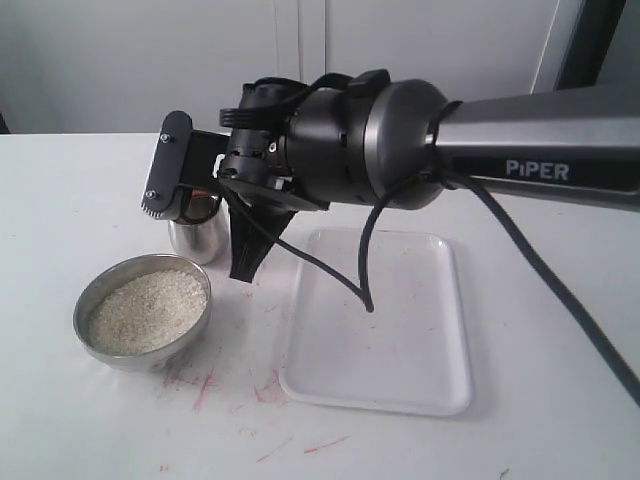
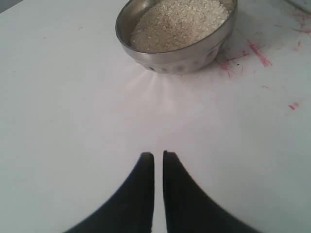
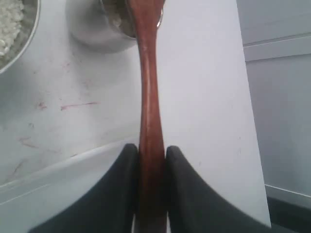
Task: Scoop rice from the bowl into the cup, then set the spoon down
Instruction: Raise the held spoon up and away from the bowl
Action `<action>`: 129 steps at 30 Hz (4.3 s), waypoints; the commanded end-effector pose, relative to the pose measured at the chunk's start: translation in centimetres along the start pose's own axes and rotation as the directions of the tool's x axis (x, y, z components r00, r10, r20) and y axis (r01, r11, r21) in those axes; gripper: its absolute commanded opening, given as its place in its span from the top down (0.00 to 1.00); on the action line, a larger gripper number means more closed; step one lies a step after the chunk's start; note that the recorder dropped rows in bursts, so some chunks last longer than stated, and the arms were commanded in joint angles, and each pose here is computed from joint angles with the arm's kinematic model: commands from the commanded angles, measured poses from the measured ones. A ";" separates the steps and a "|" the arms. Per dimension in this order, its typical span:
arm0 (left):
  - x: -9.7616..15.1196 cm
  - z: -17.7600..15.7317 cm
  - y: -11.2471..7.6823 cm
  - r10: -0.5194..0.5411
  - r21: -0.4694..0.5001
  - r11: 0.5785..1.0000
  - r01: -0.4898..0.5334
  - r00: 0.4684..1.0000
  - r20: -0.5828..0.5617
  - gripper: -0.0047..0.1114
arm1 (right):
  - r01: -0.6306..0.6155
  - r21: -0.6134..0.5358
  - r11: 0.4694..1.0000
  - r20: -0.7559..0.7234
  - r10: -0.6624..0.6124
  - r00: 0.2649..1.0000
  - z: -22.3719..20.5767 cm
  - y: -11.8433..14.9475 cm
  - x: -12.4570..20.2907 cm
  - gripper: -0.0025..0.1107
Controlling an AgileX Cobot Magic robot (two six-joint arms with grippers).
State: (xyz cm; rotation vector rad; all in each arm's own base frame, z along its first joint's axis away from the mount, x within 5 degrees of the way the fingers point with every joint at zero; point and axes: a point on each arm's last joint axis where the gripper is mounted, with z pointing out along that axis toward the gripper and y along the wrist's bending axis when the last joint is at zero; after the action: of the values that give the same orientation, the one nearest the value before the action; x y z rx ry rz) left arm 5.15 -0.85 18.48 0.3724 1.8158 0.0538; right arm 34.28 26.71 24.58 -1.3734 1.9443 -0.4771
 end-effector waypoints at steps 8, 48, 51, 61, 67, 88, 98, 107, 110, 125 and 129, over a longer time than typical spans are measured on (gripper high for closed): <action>0.6 0.1 -0.1 -0.005 0.011 1.000 0.005 0.999 -0.038 0.84 | -0.126 0.021 0.992 -0.018 0.127 0.992 1.9 -1.5 0.7 0.98; 0.6 0.1 -0.1 -0.005 0.011 1.000 0.005 0.999 -0.038 0.84 | 0.406 0.153 0.901 -0.151 -0.385 0.911 3.9 -2.7 -0.5 0.98; 0.6 0.1 -0.1 -0.005 0.011 1.000 0.005 0.999 -0.038 0.84 | 0.429 0.168 0.888 -0.159 -0.405 0.900 3.8 -2.9 -0.5 0.98; 0.6 0.1 -0.1 -0.005 0.011 1.000 0.005 0.999 -0.038 0.84 | 0.567 0.216 0.795 -0.174 -0.540 0.823 3.7 -3.4 -1.0 0.98; 0.6 0.1 -0.1 -0.005 0.011 1.000 0.005 0.999 -0.038 0.84 | 0.657 0.212 0.724 -0.180 -0.632 0.754 3.7 -3.4 -1.2 0.98; 0.6 0.1 -0.1 -0.005 0.011 1.000 0.005 0.999 -0.038 0.84 | 0.778 0.261 0.571 -0.291 -0.722 0.628 3.4 -4.4 -1.4 0.98; 0.6 0.1 -0.1 -0.005 0.011 1.000 0.005 0.999 -0.038 0.84 | 0.781 0.266 0.565 -0.288 -0.726 0.624 3.3 -4.2 -1.6 0.98; 0.6 0.1 -0.1 -0.005 0.011 1.000 0.005 0.999 -0.038 0.84 | 0.531 0.329 0.781 -0.204 -0.490 0.847 3.2 -4.0 -1.5 0.98; 0.6 0.1 -0.1 -0.005 0.011 1.000 0.005 0.999 -0.038 0.84 | 0.302 0.374 0.877 -0.154 -0.263 0.953 3.0 -4.3 -1.1 0.98; 0.6 0.1 -0.1 -0.005 0.011 1.000 0.005 0.999 -0.038 0.84 | -0.507 0.140 0.851 -0.037 0.516 0.856 -3.3 -5.1 -0.1 0.98; 0.6 0.1 -0.1 -0.005 0.011 1.000 0.005 0.999 -0.038 0.84 | -0.601 0.088 0.795 -0.032 0.605 0.796 -6.1 -5.9 0.2 0.98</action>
State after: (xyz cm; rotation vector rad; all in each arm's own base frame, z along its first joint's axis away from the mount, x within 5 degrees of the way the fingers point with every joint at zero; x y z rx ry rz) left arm 5.15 -0.85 18.48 0.3724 1.8158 0.0538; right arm 34.94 24.43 30.79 -0.7019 2.2026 -0.3475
